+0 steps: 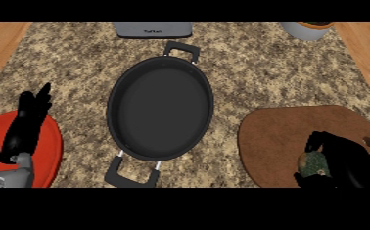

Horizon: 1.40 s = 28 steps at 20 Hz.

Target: Pick the squash from the cutting board and place it in the pot

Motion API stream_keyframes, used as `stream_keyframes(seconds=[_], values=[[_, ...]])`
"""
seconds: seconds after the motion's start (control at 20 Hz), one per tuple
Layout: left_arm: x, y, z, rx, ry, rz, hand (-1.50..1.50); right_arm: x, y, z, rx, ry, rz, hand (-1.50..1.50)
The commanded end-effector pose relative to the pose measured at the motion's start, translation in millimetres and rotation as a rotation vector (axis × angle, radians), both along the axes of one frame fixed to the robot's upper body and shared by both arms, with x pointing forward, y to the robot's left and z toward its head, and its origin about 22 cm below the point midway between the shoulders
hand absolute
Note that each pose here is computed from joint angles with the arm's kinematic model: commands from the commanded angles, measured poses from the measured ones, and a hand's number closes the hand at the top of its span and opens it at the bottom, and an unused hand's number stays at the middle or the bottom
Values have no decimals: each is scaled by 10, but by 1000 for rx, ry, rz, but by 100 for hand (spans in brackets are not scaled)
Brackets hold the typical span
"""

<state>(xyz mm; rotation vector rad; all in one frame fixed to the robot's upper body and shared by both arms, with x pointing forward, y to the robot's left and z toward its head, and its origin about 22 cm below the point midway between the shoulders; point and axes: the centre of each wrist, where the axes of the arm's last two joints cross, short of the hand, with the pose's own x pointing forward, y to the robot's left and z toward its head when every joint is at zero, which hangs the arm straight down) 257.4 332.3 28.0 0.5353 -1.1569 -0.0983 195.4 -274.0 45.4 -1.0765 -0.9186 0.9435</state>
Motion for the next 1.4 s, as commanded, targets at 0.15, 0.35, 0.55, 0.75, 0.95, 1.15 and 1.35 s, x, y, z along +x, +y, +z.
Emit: stream_keyframes(seconds=[0.15, 0.35, 0.55, 0.75, 0.95, 1.15, 1.35], values=[[71, -13, 51, -1, -5, -6, 0, -476, 220, 581, -86, -177, 96, 150], [17, -121, -41, -7, 16, 10, 0, -593, 334, 981, 23, -427, 138, 150], [44, -42, 18, 1, 7, 0, 0, -724, 553, 1317, 173, -655, 229, 150], [77, 96, 85, 2, -2, -6, 0, -736, 687, 1500, 208, -797, 283, 150], [69, 93, 6, -4, 12, 0, 0, -721, 840, 1727, 175, -827, 310, 150], [61, -116, -43, -12, 5, -8, 0, -680, 1099, 1902, 209, -775, 386, 150], [28, -4, -207, -4, 12, -12, 0, -473, 1608, 2099, 222, -698, 405, 150]])
